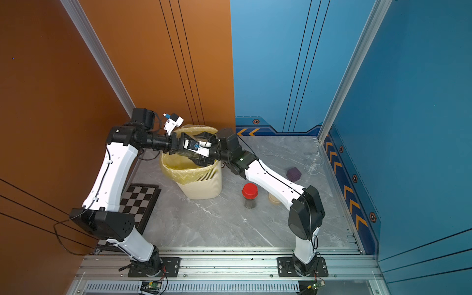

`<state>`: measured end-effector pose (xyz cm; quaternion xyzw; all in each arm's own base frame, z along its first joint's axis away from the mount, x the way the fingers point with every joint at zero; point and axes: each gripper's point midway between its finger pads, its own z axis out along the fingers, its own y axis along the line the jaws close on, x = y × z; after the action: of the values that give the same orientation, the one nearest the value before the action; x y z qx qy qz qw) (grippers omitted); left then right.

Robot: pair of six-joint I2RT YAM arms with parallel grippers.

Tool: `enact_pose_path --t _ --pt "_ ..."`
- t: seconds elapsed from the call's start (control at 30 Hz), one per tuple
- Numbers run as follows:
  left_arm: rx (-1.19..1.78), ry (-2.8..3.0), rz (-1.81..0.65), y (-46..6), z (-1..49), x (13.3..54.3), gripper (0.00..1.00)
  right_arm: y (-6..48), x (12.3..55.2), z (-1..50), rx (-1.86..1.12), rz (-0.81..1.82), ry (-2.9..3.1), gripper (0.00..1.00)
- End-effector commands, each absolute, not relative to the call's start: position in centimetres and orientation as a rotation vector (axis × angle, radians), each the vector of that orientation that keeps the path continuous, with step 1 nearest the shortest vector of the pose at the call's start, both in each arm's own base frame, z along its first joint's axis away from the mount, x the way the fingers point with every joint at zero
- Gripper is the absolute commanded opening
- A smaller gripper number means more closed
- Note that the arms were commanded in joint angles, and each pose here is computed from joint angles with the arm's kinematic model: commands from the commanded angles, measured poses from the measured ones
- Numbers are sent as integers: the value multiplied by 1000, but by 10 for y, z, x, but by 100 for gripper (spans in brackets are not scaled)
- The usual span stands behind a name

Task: Empty moldy tea leaves from jars
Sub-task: Pour the moldy tea leaves from the jar into the trash bin.

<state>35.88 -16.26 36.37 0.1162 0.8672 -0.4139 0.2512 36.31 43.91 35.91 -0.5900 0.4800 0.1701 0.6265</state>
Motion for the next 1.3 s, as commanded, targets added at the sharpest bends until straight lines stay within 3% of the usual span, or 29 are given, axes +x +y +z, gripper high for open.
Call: enact_pose_path --t 0.0,0.6,1.27 --pt "339 2321 -1198 -166 375 352 98 436 349 405 -1269 422 997 58" --pt "207 2278 -1101 -127 392 354 98 435 376 416 -1125 487 1068 57" --pt "262 2281 -987 -130 390 355 98 438 385 438 -953 650 1127 55"
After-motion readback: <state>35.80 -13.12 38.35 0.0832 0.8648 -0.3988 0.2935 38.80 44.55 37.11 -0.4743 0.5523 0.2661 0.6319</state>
